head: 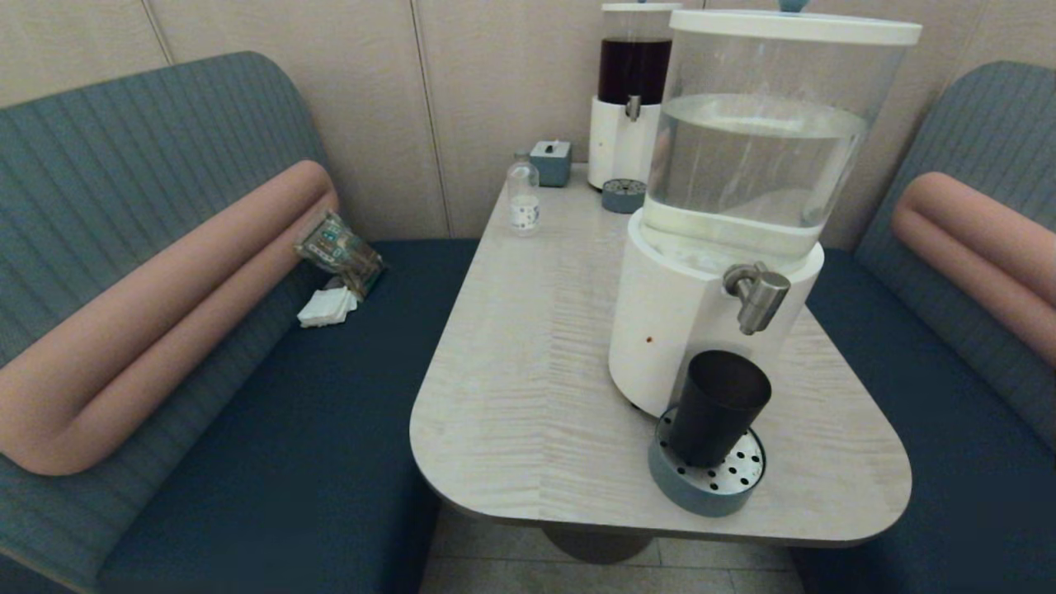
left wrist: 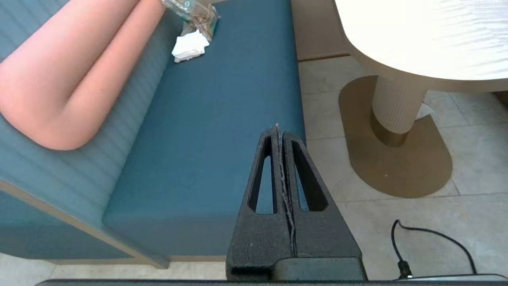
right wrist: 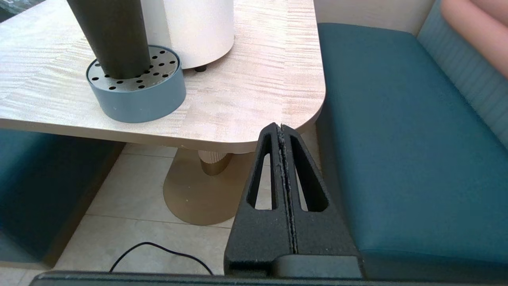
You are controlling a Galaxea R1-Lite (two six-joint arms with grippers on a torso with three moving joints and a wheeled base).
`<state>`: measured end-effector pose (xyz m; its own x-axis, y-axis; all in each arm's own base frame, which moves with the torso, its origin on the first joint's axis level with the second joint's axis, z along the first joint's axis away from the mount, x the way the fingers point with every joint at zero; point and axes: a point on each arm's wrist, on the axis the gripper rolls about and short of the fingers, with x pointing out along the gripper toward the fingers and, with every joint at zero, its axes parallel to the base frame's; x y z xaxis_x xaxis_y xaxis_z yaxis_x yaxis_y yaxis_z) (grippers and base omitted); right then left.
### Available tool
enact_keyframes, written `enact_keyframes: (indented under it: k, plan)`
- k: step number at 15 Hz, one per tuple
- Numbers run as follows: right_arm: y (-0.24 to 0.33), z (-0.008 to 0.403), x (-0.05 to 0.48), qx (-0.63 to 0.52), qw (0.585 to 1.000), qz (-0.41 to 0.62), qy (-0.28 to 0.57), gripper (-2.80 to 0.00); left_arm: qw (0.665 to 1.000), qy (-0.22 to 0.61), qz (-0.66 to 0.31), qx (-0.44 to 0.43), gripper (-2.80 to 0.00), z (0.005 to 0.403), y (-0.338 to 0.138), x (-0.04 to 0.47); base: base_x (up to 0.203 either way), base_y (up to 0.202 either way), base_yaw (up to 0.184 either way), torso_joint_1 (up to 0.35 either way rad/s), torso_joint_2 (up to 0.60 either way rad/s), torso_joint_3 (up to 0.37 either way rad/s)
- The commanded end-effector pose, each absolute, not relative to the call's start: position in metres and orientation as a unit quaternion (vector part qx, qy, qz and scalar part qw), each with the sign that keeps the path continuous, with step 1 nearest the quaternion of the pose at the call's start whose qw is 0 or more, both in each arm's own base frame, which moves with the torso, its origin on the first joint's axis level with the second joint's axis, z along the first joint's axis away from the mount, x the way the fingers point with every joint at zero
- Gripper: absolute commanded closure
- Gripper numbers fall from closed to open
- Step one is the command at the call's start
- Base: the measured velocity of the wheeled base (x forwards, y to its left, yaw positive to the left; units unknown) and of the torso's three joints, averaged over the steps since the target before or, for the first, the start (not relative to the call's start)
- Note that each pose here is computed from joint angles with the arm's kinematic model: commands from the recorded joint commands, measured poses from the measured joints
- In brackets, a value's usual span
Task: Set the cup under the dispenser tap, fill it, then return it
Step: Turn on the faucet
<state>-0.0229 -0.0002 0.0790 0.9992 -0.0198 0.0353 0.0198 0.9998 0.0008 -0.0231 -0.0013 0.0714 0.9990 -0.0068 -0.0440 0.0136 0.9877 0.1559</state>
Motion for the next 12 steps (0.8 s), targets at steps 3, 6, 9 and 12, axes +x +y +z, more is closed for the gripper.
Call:
enact_keyframes:
  k: [3, 6, 9, 12]
  plan:
    - [0.0, 0.08, -0.023, -0.001, 1.0, -0.015, -0.015, 0.0, 0.996, 0.023, -0.005, 0.081, 0.0, 0.071, -0.001, -0.023, 0.0, 0.0, 0.0, 0.0, 0.0, 0.0]
    - [0.0, 0.133, -0.037, 0.012, 0.999, -0.01, -0.052, 0.0, 0.997, 0.024, -0.003, 0.075, 0.0, 0.071, -0.001, -0.023, 0.0, 0.0, 0.0, 0.0, 0.0, 0.0]
    - [0.001, 0.218, -0.027, 0.043, 0.998, 0.011, -0.04, 0.0, 0.997, 0.024, -0.003, 0.075, 0.0, 0.071, -0.001, -0.023, 0.0, 0.0, 0.0, 0.0, 0.0, 0.0]
    - [0.001, 0.295, 0.033, 0.059, 0.998, 0.03, 0.023, 0.0, 0.997, 0.024, -0.003, 0.075, 0.0, 0.071, -0.001, -0.023, 0.0, 0.0, 0.0, 0.0, 0.0, 0.0]
